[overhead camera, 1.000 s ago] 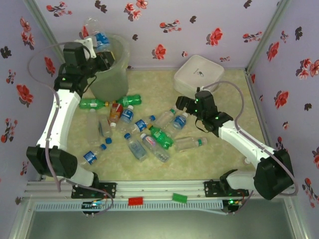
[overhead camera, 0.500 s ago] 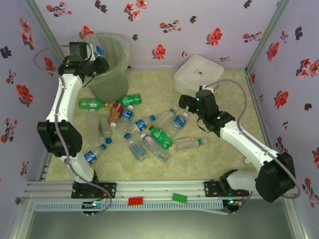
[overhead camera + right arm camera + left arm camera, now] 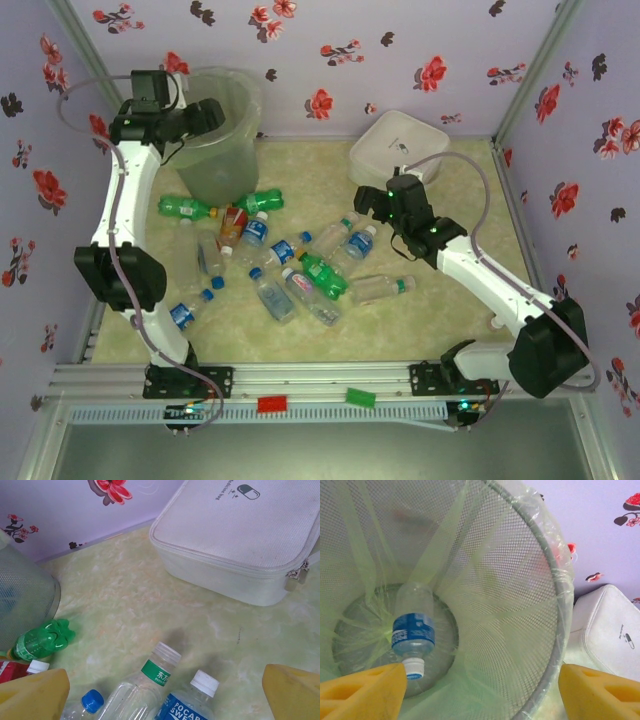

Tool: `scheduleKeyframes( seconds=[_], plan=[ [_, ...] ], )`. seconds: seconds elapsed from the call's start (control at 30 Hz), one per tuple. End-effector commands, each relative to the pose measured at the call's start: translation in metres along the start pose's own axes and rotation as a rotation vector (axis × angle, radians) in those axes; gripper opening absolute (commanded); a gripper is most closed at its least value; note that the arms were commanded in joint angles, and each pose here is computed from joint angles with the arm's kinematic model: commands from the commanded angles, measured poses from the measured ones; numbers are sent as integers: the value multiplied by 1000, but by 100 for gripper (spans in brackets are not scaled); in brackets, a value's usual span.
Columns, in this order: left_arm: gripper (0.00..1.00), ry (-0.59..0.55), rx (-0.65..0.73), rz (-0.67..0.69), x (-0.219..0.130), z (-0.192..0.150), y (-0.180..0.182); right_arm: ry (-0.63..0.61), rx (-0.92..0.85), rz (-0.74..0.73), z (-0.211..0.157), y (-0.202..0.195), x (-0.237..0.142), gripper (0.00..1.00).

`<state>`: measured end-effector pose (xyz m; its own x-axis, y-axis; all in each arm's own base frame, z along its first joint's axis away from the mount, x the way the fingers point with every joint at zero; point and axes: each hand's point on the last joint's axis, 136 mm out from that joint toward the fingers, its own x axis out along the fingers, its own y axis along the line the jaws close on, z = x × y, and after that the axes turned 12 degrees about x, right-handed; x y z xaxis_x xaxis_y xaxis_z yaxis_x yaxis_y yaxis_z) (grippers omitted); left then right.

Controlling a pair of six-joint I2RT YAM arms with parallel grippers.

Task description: Put the plastic bottles in the bin

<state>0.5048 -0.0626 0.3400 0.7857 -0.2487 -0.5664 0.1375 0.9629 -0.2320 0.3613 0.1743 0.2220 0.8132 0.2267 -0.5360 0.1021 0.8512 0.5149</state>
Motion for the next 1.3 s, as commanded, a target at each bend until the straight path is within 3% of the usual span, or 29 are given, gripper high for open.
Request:
scheduleKeyframes(
  seconds=[0.0,0.1,0.17,0.3,0.63,0.73,0.93,1.07,1.27],
  plan=[
    [82,-38,30,48,-30,11,4,-40,-10,29,9,11,-1,100],
    [89,-82,32,63,-54,13,5,-33,-11,20,8,10,1,100],
    [99,-104,29,69,-70,9,6,-37,-12,19,8,10,1,100],
    [100,-119,36,89,-96,-17,8,-59,-16,21,5,10,2,100],
    [100,-78,-48,313,-162,-150,49,14,-92,121,-15,27,9,100],
    [100,-51,-140,359,-157,-199,64,49,-73,146,-23,32,16,100],
    [100,49,-274,411,-114,-286,88,155,-47,156,-53,36,29,100],
    [100,98,-274,442,-91,-307,100,238,-10,192,-70,42,32,100],
    [99,185,-265,473,-64,-330,113,248,-18,147,-78,37,33,100]
  ],
)
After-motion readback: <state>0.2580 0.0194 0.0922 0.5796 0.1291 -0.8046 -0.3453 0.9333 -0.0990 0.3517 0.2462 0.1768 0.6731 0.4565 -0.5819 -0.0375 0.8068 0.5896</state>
